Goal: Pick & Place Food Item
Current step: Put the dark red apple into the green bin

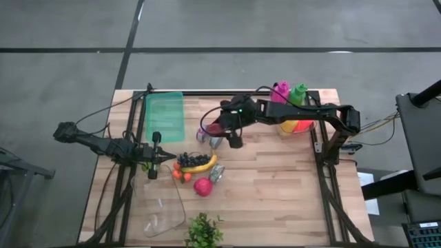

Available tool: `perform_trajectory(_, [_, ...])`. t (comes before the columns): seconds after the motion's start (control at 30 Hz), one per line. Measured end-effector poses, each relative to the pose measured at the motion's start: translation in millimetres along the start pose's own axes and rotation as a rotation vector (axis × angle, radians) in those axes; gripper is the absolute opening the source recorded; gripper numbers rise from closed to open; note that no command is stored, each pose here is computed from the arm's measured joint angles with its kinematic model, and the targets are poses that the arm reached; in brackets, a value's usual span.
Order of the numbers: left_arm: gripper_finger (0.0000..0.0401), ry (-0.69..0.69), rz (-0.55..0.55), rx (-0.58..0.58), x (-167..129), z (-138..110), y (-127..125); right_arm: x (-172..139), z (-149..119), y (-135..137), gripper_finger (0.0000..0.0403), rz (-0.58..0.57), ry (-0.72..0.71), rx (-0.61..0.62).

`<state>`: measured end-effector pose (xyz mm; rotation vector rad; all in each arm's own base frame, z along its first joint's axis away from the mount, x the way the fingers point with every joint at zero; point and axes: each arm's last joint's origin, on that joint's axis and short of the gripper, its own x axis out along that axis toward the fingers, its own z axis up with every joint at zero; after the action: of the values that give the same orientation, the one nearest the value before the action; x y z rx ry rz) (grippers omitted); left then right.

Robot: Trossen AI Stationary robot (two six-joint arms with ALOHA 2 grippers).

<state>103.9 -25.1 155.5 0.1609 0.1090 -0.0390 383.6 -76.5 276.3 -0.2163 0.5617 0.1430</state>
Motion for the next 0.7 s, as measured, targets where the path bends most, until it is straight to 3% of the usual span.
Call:
perform_trajectory(0.27, [0.0, 0.0, 0.0, 0.001, 0.0, 0.0, 0.0, -0.3, 7.2, -3.4, 0.024, -0.042, -0.073, 0.027])
perform_trajectory(0.53, [0.0, 0.0, 0.0, 0.003, 0.0, 0.0, 0.0, 6.9, -2.6, 3.3, 0.024, 0.078, -0.208, -0.021])
perform_trajectory(0.7, [0.0, 0.0, 0.0, 0.003, 0.0, 0.0, 0.0, 12.3, -16.8, 8.2, 0.024, 0.074, -0.33, -0.012])
